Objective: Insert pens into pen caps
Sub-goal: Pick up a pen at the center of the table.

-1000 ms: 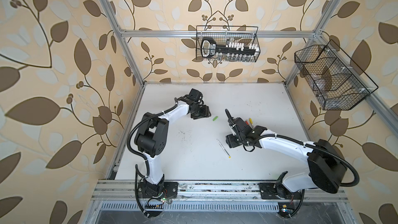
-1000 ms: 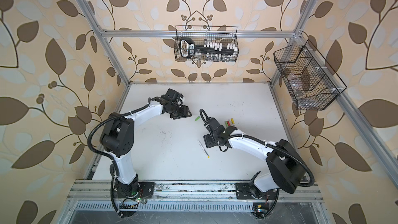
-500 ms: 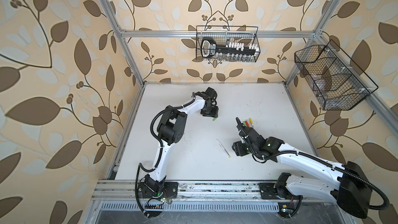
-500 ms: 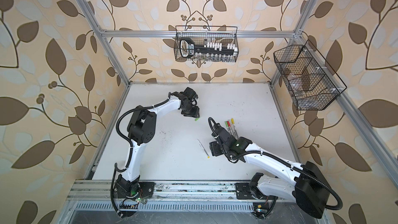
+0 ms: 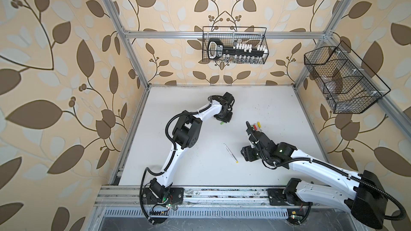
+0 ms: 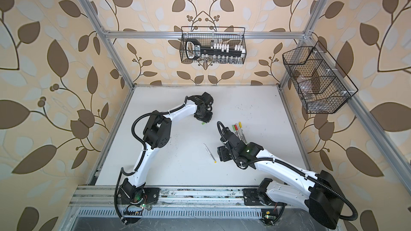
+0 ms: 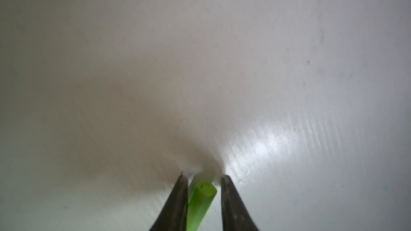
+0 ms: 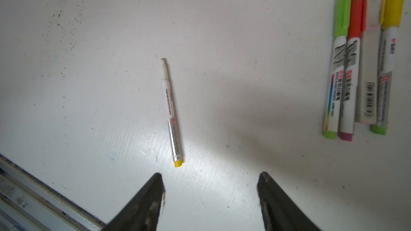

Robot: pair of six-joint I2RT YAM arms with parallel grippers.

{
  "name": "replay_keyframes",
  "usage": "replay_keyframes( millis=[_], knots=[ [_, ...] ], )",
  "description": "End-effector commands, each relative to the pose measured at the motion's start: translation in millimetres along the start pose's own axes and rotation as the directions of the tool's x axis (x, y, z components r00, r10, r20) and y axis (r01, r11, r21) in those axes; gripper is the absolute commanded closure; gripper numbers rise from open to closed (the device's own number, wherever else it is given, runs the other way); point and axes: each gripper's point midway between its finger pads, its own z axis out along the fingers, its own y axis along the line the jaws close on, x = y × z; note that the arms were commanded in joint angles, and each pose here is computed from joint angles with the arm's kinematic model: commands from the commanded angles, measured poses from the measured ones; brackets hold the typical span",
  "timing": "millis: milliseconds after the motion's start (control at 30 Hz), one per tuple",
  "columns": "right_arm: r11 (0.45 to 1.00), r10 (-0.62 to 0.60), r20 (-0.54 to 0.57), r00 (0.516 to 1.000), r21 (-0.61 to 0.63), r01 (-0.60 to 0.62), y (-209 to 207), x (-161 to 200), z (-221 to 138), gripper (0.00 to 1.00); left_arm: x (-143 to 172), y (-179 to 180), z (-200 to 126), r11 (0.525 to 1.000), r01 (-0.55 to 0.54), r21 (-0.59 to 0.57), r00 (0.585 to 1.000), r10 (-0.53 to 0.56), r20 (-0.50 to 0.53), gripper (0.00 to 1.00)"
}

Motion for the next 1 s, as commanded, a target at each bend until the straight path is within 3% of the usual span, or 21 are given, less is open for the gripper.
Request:
replay_keyframes(
  millis=[0, 500, 767, 967],
  knots=[
    [1.000, -0.001, -0.016, 1.000, 0.017, 0.002, -6, 8, 2, 0.31, 33, 17, 15, 0.994, -0.028, -0.110, 0.993, 0.015, -0.116, 0.76],
    [1.000, -0.006, -0.022, 1.000, -0.020, 0.006, 11, 4, 22, 0.31, 53, 27, 0, 0.982, -0.044, -0.184, 0.991, 0.020, -0.130, 0.88],
    [0.996, -0.041, -0.059, 0.997, -0.082, 0.037, 27, 6, 37, 0.31, 55, 22, -25, 0.990, -0.014, -0.138, 0.996, 0.001, -0.093, 0.90],
    [0.988, -0.135, -0.125, 0.983, -0.091, 0.124, 45, 16, 56, 0.32, 68, 24, -44, 0.996, 0.073, -0.042, 0.993, -0.077, -0.085, 0.91]
  ],
)
